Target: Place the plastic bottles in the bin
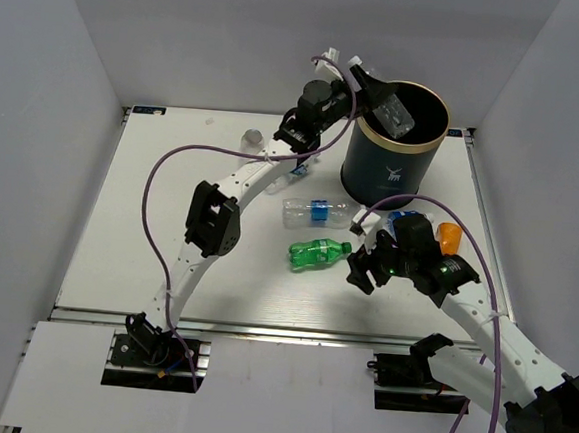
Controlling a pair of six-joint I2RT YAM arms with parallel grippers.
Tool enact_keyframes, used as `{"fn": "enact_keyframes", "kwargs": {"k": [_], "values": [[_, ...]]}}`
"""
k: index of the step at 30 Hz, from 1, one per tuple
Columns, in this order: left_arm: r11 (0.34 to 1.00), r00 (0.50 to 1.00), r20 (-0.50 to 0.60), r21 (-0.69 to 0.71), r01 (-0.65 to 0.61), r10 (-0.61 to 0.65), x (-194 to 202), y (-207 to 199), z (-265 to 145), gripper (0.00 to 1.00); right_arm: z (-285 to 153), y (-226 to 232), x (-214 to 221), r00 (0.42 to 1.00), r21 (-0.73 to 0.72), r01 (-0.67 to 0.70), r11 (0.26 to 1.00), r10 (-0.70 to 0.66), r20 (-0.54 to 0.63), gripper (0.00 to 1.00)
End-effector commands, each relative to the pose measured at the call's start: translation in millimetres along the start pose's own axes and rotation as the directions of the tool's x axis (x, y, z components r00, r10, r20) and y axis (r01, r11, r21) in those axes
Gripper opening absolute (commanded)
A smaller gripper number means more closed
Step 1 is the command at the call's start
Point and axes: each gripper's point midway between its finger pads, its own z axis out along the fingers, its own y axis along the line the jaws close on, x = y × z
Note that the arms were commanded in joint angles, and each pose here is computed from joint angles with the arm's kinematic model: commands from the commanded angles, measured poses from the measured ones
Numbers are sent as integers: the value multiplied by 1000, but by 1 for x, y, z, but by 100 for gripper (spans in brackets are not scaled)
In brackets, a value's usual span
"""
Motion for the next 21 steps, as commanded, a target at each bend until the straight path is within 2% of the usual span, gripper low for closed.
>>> {"fn": "enact_keyframes", "kwargs": {"k": [1, 6, 10, 12, 17, 18, 19, 21], "values": [[996, 996, 10, -3, -90, 90, -26, -38, -16, 99, 0, -3, -9, 1000, 14, 6, 1000, -6, 22, 71], [970, 974, -30, -92, -226, 225, -32, -31, -29, 99, 3, -4, -14, 999, 16, -6, 1000, 5, 50, 72], [942, 949, -11, -118, -314, 315, -61, -41, -38, 99, 9, -4, -21, 998, -3, 24, 1000, -24, 65, 72], [941, 945, 1, -97, -325, 327, -69, -55, -39, 99, 10, -9, -26, 996, 8, 59, 998, -59, 69, 72], [927, 937, -36, -138, -349, 347, -70, -54, -51, 99, 20, -21, -39, 991, 8, 125, 992, -125, 42, 74], [906, 924, -47, -181, -382, 381, -74, -41, -58, 99, 22, -21, -40, 987, 7, 154, 988, -155, 34, 74], [898, 911, -5, -169, -407, 412, -95, -68, -70, 99, 25, -22, -44, 984, 9, 175, 984, -176, 35, 74], [852, 873, -4, -214, -478, 488, -117, -76, -88, 99, 31, -23, -45, 965, -3, 262, 965, -262, 31, 74]]}}
